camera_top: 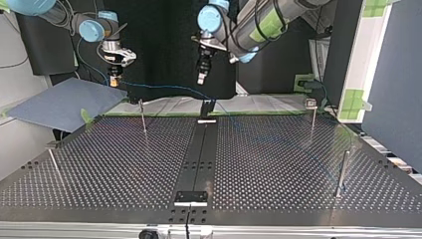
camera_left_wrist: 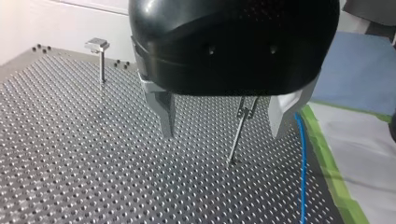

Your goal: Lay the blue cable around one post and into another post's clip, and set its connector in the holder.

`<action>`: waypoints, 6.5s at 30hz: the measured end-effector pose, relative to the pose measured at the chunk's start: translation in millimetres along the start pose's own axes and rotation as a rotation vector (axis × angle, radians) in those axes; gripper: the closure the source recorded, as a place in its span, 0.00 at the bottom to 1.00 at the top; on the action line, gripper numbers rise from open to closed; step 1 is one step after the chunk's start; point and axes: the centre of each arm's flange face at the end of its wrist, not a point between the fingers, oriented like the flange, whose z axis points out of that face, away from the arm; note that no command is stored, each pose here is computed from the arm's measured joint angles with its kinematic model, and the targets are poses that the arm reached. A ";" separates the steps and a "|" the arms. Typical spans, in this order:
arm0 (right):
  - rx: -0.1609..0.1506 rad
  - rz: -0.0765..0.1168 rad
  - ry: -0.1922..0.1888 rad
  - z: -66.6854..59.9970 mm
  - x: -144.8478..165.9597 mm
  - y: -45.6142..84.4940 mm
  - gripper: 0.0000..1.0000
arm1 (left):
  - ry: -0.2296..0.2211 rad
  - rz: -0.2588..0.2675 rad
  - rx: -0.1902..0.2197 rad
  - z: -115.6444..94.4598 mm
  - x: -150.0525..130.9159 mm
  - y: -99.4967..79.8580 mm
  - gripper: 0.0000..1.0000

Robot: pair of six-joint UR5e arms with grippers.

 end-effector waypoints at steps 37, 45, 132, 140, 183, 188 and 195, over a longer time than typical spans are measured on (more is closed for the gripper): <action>-0.006 0.003 -0.006 -0.6 -0.6 0.5 1.00 | 0.015 -0.062 0.072 33.3 44.3 -29.8 0.01; -0.006 0.001 -0.006 -0.7 -0.6 0.4 1.00 | 0.071 -0.043 0.077 39.7 70.8 -44.3 0.01; -0.008 -0.006 -0.011 -0.8 -0.1 0.1 1.00 | 0.085 -0.017 -0.062 164.0 62.5 -64.0 0.71; -0.007 -0.006 -0.013 -0.9 -0.4 -0.8 1.00 | 0.088 -0.004 -0.046 163.6 62.9 -66.2 0.95; -0.011 -0.007 -0.014 -0.9 -0.5 -0.6 1.00 | 0.174 0.046 -0.076 140.5 58.0 -66.3 0.32; -0.015 -0.007 -0.013 -0.9 -0.4 -0.2 1.00 | 0.144 0.038 -0.072 134.4 43.2 -63.9 0.32; -0.019 -0.007 -0.013 -1.0 -0.4 0.5 1.00 | 0.146 0.056 -0.065 124.4 46.6 -61.7 0.32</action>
